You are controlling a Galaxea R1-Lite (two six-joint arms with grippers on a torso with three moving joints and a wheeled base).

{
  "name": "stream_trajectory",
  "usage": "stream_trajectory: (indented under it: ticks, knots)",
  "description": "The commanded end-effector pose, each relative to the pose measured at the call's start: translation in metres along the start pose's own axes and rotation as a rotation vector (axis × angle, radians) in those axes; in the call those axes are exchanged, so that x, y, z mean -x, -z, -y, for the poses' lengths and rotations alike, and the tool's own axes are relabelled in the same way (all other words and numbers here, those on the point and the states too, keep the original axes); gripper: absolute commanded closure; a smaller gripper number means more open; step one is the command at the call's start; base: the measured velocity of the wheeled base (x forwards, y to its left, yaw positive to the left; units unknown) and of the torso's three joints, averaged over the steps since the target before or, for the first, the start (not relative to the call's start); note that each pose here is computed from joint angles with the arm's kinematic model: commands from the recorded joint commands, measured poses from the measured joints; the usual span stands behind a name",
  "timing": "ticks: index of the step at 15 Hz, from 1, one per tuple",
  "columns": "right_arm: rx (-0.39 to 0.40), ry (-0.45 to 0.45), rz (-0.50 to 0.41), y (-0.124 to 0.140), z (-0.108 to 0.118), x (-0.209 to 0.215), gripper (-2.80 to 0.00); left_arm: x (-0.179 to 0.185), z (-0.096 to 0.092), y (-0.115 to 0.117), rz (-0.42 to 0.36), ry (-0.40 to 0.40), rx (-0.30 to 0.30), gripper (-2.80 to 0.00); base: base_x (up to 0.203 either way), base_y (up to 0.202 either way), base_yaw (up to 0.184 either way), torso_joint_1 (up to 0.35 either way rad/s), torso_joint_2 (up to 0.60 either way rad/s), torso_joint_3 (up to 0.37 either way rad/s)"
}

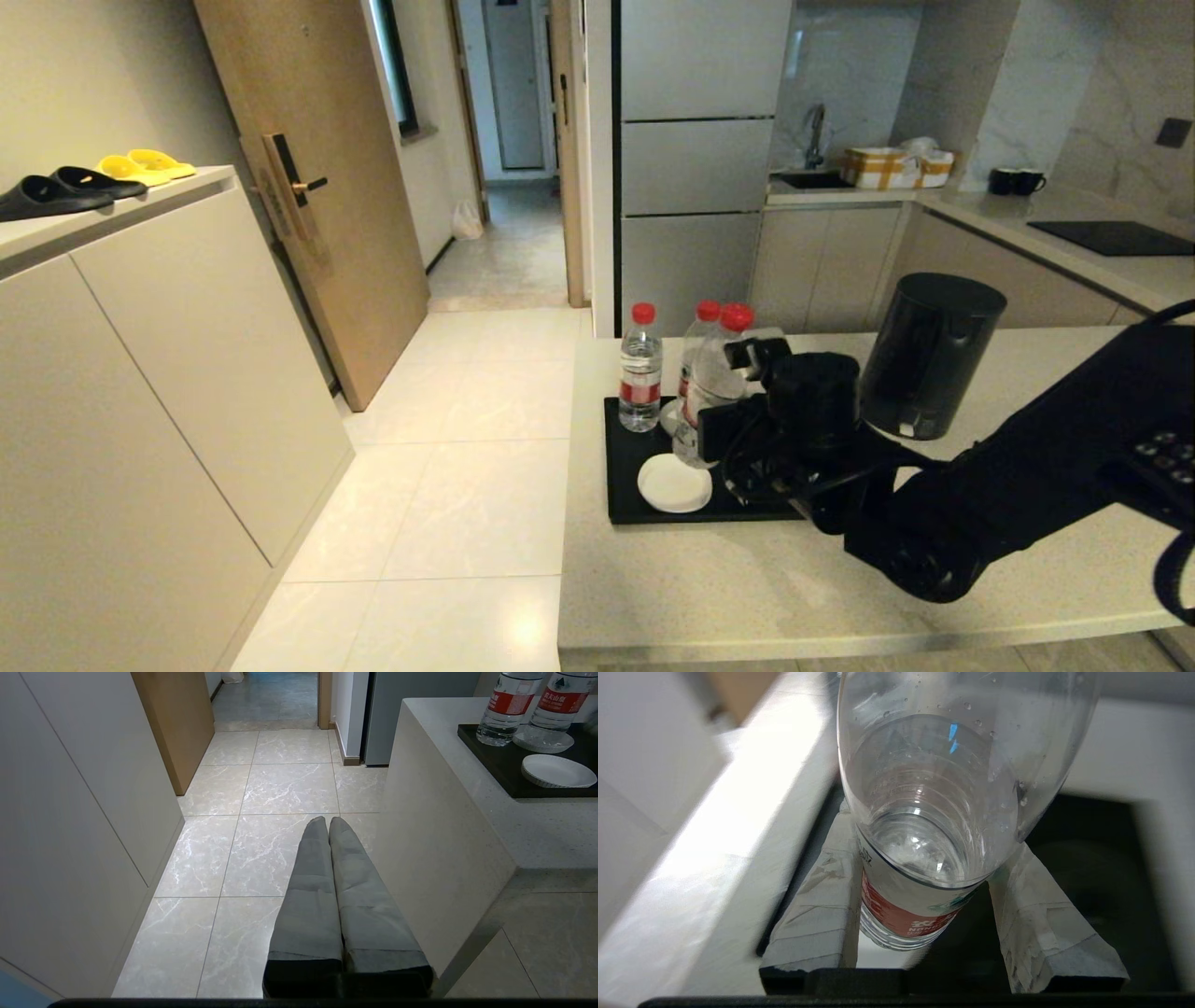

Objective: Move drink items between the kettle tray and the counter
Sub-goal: Place it on the right

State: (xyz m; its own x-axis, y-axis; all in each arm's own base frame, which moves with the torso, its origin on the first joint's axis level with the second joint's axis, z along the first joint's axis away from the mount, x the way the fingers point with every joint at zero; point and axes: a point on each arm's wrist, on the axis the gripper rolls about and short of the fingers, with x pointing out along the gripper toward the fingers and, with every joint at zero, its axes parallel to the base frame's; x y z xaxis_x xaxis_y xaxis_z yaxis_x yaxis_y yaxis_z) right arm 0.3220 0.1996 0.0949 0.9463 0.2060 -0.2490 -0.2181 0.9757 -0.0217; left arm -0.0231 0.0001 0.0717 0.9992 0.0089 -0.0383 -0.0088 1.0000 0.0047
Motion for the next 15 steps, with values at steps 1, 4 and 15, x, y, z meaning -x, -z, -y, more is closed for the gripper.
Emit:
stream_trajectory:
  ticks: [1, 4, 15]
  knots:
    - [-0.017, 0.15, 0.029, -0.043, 0.039, 0.014, 0.0, 0.0, 0.0, 0.0, -0.001, -0.002, 0.0, 0.0, 0.0, 0.0, 0.0, 0.0, 0.0, 0.0]
    - [-0.008, 0.338, 0.001, -0.056, 0.076, 0.018, 0.0, 0.0, 0.0, 0.0, -0.002, -0.001, 0.0, 0.0, 0.0, 0.0, 0.0, 0.0, 0.0, 0.0]
    - [-0.044, 0.574, -0.075, -0.013, 0.155, 0.053, 0.0, 0.0, 0.0, 0.0, -0.002, -0.002, 0.0, 0.0, 0.0, 0.0, 0.0, 0.0, 0.0, 0.0]
